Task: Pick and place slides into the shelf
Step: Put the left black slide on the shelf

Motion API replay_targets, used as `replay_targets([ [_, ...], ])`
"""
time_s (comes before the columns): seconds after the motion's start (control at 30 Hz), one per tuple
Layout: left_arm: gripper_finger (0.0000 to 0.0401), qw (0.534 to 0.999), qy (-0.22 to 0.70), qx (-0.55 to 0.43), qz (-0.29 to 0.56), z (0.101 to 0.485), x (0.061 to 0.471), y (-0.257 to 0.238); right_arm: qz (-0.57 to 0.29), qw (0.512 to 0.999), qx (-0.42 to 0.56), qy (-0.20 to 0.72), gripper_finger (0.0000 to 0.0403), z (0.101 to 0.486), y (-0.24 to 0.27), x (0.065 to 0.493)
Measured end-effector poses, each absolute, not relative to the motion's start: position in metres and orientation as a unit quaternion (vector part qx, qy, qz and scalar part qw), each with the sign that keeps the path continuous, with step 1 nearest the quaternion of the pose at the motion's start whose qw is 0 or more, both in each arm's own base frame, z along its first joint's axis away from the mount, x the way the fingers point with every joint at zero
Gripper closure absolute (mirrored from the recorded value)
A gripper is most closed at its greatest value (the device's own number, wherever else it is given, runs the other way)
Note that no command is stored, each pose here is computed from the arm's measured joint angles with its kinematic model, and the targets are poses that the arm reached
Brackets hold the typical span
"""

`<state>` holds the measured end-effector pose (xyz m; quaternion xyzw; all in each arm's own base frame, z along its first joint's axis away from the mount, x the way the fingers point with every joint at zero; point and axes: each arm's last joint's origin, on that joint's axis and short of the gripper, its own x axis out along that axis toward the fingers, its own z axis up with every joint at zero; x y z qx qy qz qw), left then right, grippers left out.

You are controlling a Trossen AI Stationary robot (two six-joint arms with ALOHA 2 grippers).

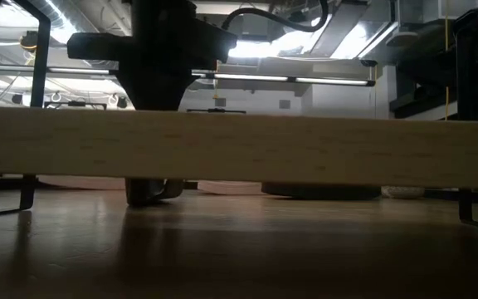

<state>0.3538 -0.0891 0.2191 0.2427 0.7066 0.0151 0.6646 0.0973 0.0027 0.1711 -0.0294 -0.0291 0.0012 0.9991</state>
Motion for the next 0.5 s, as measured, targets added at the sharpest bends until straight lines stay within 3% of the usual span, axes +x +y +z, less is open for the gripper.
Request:
replay_targets([
  [0.5, 0.0291, 0.639, 0.725, 0.256, 0.024, 0.204, 0.346, -0.083, 0.001, 0.999, -0.029, -0.029, 0.0386, 0.171, 0.003, 0.097],
])
